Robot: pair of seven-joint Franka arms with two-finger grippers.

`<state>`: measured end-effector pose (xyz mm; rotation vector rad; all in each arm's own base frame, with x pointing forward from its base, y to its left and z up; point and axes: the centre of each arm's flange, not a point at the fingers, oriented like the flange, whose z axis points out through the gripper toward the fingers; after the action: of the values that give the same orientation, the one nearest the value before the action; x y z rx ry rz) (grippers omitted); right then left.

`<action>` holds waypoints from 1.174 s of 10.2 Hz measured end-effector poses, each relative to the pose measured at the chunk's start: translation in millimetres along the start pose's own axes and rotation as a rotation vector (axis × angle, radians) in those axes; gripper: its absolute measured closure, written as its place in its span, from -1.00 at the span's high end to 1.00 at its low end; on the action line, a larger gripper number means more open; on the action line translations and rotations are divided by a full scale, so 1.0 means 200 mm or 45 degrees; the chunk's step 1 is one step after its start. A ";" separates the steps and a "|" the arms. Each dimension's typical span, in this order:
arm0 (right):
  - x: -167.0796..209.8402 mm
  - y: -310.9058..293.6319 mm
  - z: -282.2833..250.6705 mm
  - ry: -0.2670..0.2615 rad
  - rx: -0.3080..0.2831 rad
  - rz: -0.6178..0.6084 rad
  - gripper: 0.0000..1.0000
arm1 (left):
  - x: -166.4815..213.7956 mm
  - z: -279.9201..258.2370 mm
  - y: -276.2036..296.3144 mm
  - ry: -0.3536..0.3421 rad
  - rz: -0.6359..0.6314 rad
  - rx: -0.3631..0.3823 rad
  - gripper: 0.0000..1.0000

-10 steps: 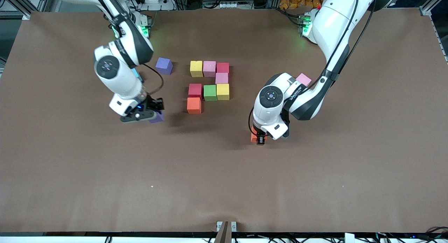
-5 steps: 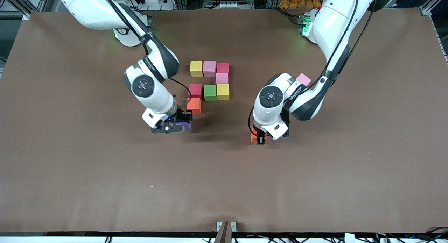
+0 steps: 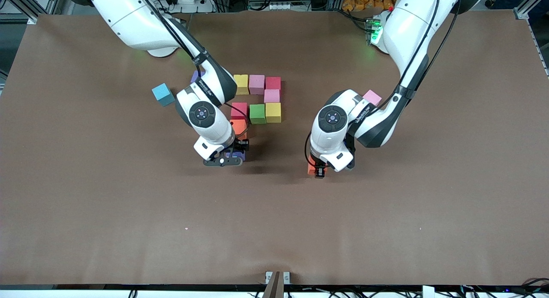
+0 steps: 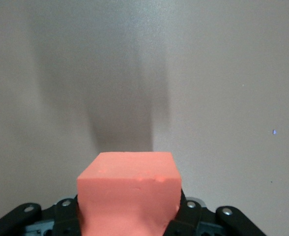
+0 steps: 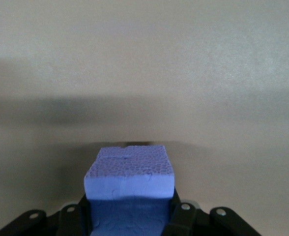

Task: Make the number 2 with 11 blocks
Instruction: 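Carry the purple cube to the blocks with the right gripper, then place the purple cube below the orange cube and open the right gripper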

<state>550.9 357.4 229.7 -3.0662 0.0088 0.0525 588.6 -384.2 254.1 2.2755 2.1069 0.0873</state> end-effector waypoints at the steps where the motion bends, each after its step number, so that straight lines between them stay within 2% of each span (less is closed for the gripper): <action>1: 0.00 0.00 0.00 -0.002 -0.001 0.002 0.12 | 0.00 0.00 0.00 0.000 0.000 0.000 0.24; 3: -0.03 -0.04 0.01 0.000 -0.019 0.003 0.12 | 0.00 0.00 0.00 0.000 0.000 0.000 0.24; 6: -0.12 -0.10 0.08 0.032 -0.123 -0.008 0.12 | 0.00 0.00 0.00 0.000 0.001 0.000 0.24; 7: -0.13 -0.09 0.10 0.029 -0.137 -0.008 0.12 | 0.00 0.00 0.00 0.000 0.001 0.001 0.24; 12: -0.12 -0.06 0.13 0.021 -0.149 0.011 0.12 | 0.00 0.00 0.00 0.000 0.001 0.001 0.24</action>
<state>526.3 371.3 204.8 -3.1838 0.0209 0.0288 588.2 -384.5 253.8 2.2768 2.1066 0.0869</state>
